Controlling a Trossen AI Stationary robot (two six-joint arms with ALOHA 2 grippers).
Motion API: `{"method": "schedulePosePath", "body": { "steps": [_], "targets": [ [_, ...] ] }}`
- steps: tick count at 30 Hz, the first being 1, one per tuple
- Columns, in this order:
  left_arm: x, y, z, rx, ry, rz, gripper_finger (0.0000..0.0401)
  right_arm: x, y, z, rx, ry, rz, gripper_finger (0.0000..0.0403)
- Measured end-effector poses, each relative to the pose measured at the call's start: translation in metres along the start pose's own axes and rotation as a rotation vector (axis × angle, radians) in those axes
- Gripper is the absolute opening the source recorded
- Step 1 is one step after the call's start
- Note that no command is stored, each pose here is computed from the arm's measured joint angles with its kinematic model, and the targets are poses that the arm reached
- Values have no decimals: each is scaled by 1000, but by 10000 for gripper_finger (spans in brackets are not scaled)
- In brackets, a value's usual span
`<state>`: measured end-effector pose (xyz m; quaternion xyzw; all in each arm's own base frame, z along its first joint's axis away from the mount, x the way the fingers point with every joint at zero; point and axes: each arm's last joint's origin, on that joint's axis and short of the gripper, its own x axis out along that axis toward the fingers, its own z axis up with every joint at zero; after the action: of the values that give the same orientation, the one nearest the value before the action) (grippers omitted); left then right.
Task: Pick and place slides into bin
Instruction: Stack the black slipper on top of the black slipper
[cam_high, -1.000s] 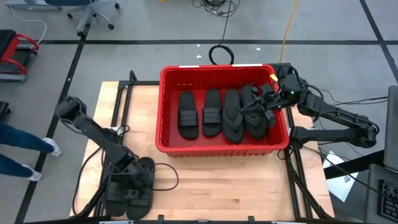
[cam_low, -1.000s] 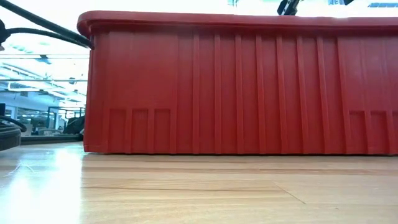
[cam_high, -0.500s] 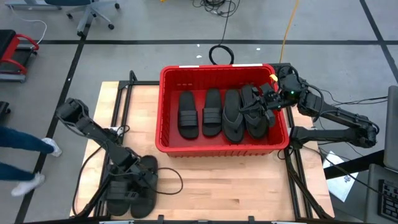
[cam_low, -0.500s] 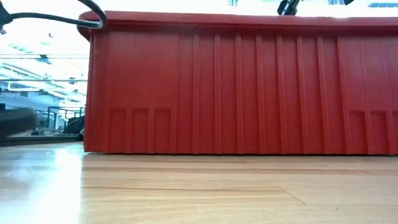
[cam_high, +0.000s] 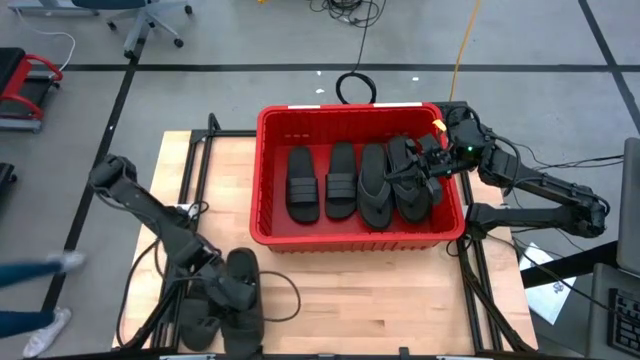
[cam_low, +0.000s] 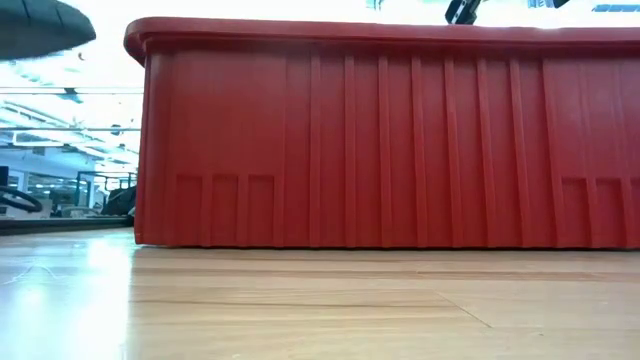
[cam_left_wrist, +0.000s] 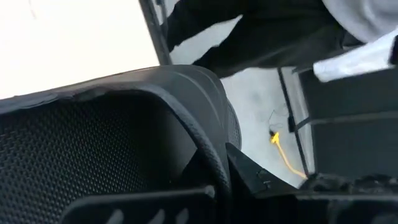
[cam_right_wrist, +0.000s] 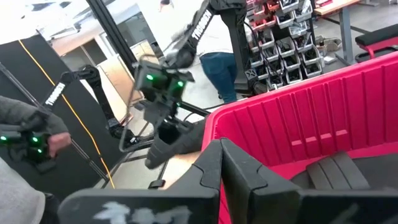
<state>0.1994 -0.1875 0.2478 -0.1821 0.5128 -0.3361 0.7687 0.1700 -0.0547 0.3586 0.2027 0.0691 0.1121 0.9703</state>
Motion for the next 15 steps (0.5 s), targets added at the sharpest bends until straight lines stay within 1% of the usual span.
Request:
{"method": "schedulePosePath", "body": {
  "steps": [2,6,10,13,15],
  "targets": [
    [-11,-16,3,-3,32,50,3,0,0,0,-2,0,0,0],
    [-43,-47,13,48,72,149,2,0,0,0,-7,1,1,0],
    [-89,-69,26,106,60,267,2,0,0,0,-7,0,0,0],
    [-130,-78,31,130,46,400,2,0,0,0,-8,0,0,0],
    [-158,-80,35,136,10,493,2,0,0,0,-7,0,-1,0]
  ]
}}
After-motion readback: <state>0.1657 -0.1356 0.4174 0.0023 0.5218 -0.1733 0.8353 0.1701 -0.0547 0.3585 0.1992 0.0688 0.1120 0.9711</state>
